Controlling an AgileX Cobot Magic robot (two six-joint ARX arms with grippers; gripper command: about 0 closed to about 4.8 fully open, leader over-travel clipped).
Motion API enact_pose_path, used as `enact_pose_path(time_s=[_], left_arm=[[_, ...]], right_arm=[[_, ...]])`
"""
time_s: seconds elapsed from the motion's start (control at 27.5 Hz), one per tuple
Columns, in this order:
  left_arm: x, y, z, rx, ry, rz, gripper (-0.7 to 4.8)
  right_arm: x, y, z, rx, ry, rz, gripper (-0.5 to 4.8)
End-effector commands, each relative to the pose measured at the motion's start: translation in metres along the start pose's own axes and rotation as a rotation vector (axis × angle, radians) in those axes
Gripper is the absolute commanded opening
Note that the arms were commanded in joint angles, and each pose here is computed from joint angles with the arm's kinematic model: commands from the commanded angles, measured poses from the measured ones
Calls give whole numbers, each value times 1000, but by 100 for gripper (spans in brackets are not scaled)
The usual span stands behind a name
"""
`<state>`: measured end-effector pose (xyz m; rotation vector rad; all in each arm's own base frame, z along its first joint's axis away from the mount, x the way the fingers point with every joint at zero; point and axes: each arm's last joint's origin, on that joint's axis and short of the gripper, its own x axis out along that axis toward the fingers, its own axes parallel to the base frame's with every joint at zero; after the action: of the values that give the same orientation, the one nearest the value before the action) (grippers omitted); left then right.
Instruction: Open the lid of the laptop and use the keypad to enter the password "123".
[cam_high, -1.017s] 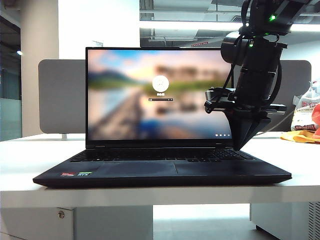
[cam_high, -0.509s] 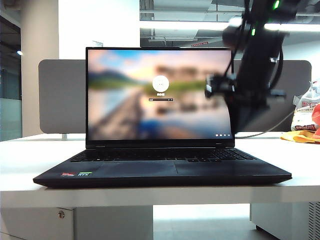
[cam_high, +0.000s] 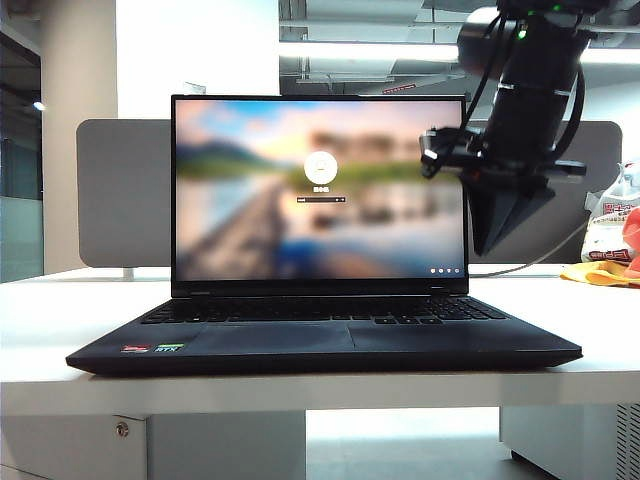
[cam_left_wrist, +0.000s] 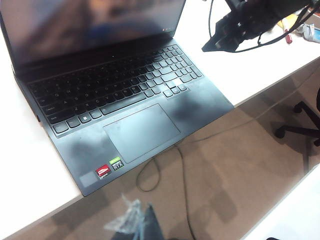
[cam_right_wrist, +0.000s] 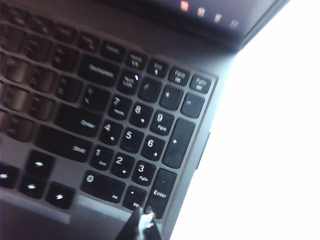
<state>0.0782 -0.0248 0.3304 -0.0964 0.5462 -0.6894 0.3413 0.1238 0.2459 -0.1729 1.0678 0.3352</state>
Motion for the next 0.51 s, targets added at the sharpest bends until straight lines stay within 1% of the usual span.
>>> enact_pose_path(time_s=[0.04,0.18,0.29,0.44,0.51], left_arm=[[-1,-1,2,22,-16,-1,-4],[-1,-1,2,23,-17,0,-4],[-1,-1,2,24,-19,9,-4],[-5,0,4,48,-59,124,-4],[-13,-3,3,74,-108,181,-4]], right_arm=[[-7,0,2,-1,-24,1,-5],[-5,0,-5,0,4,3,-5],[-11,1,-11,-1,-22,3,-5],[-39,2,-16,11,-133,21,-5],[-59,2,-20,23,-212,26,-5]])
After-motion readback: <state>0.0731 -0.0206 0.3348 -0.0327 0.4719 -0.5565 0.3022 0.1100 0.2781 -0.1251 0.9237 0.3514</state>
